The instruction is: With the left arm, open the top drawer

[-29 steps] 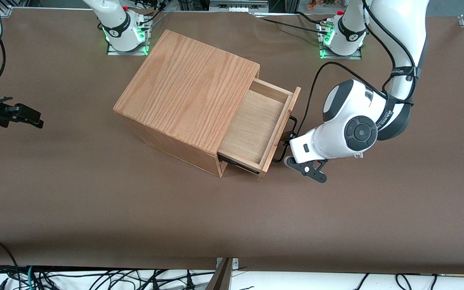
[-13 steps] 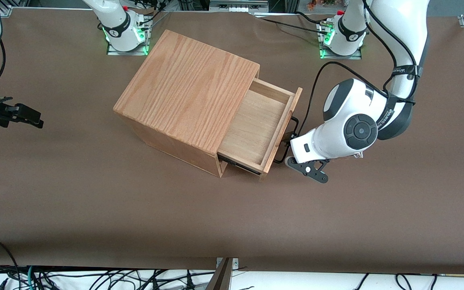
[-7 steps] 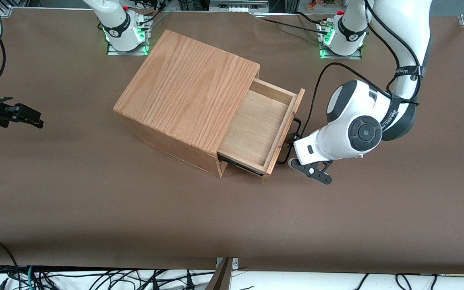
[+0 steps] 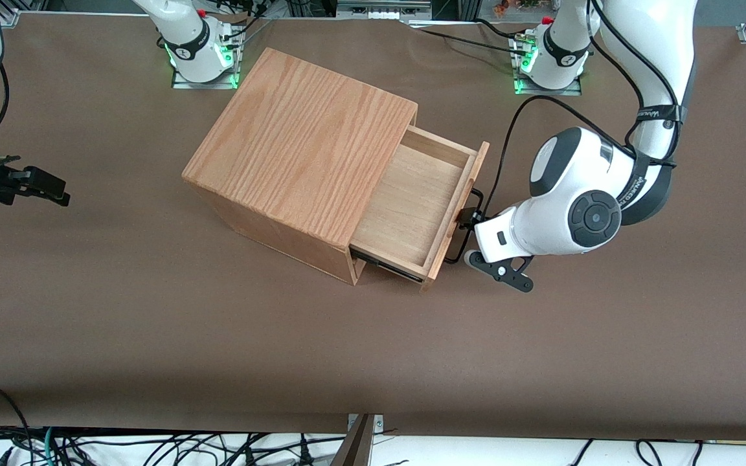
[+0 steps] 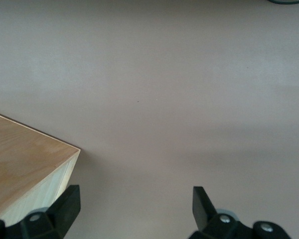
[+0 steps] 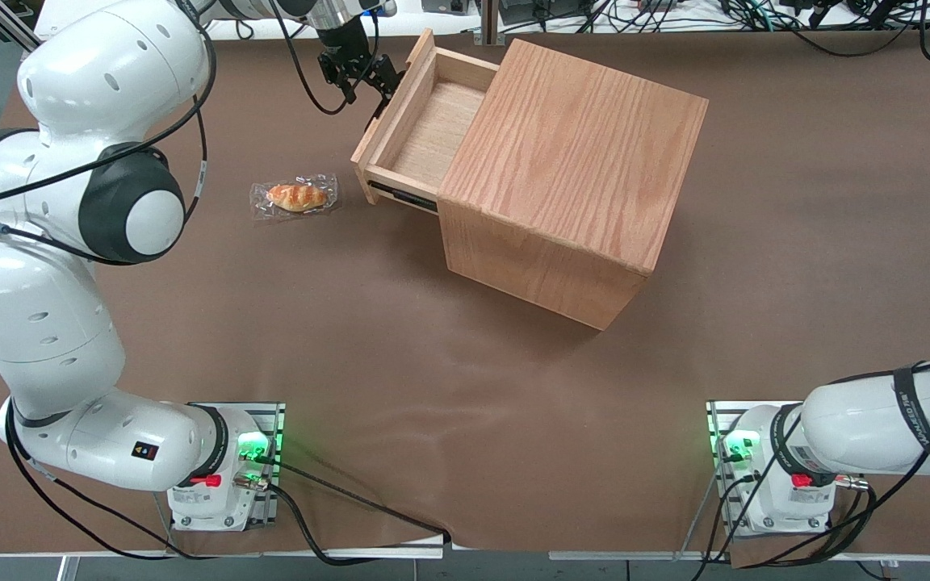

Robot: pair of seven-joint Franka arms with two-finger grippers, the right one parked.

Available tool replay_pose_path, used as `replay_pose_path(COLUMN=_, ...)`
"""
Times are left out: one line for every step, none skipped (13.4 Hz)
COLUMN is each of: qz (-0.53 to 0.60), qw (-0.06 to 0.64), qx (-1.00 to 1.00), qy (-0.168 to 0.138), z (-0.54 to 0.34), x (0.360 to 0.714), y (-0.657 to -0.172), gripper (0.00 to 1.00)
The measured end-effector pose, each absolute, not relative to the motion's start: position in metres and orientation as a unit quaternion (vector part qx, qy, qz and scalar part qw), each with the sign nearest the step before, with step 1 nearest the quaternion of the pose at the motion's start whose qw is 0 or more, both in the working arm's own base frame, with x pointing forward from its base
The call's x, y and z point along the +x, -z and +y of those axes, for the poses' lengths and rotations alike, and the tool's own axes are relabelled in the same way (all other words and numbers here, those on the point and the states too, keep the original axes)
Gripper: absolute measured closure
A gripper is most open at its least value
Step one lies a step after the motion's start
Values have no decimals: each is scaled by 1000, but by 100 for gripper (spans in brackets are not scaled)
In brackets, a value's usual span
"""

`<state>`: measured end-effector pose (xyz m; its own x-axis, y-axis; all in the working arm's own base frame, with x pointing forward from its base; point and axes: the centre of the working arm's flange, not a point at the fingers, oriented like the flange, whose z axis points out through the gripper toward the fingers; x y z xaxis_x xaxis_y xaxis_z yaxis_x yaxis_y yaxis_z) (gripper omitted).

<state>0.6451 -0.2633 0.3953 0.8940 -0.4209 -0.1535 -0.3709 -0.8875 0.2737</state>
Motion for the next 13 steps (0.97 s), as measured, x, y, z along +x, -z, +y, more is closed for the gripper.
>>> replay_pose_path(qz=-204, qw=122, qx=965, qy=106, z=-262, x=643, y=-403, gripper=0)
replay_pose_path(qz=-204, qw=124, qx=965, qy=107, z=-259, x=641, y=-412, gripper=0)
replay_pose_path(qz=-205, qw=123, qx=965, qy=104, z=-256, x=639, y=-425, gripper=0)
replay_pose_path(qz=-205, qw=120, qx=967, qy=95, z=-250, x=638, y=-443, gripper=0)
replay_pose_path(qz=-204, qw=113, qx=969, qy=81, z=-241, x=636, y=-464, gripper=0)
replay_pose_path(qz=-201, qw=101, qx=972, qy=67, z=-229, x=634, y=-487, gripper=0)
replay_pose_path(qz=-196, qw=85, qx=975, qy=53, z=-212, x=631, y=-510, gripper=0)
replay_pose_path(qz=-190, qw=66, qx=979, qy=39, z=-193, x=629, y=-532, gripper=0)
replay_pose_path(qz=-185, qw=44, qx=981, qy=24, z=-175, x=627, y=-552, gripper=0)
replay_pose_path(qz=-180, qw=26, qx=983, qy=17, z=-160, x=622, y=-569, gripper=0)
replay_pose_path(qz=-176, qw=15, qx=984, qy=23, z=-151, x=614, y=-581, gripper=0)
replay_pose_path(qz=-172, qw=8, qx=984, qy=34, z=-142, x=606, y=-590, gripper=0)
replay_pose_path(qz=-164, qw=4, qx=985, qy=45, z=-132, x=600, y=-595, gripper=0)
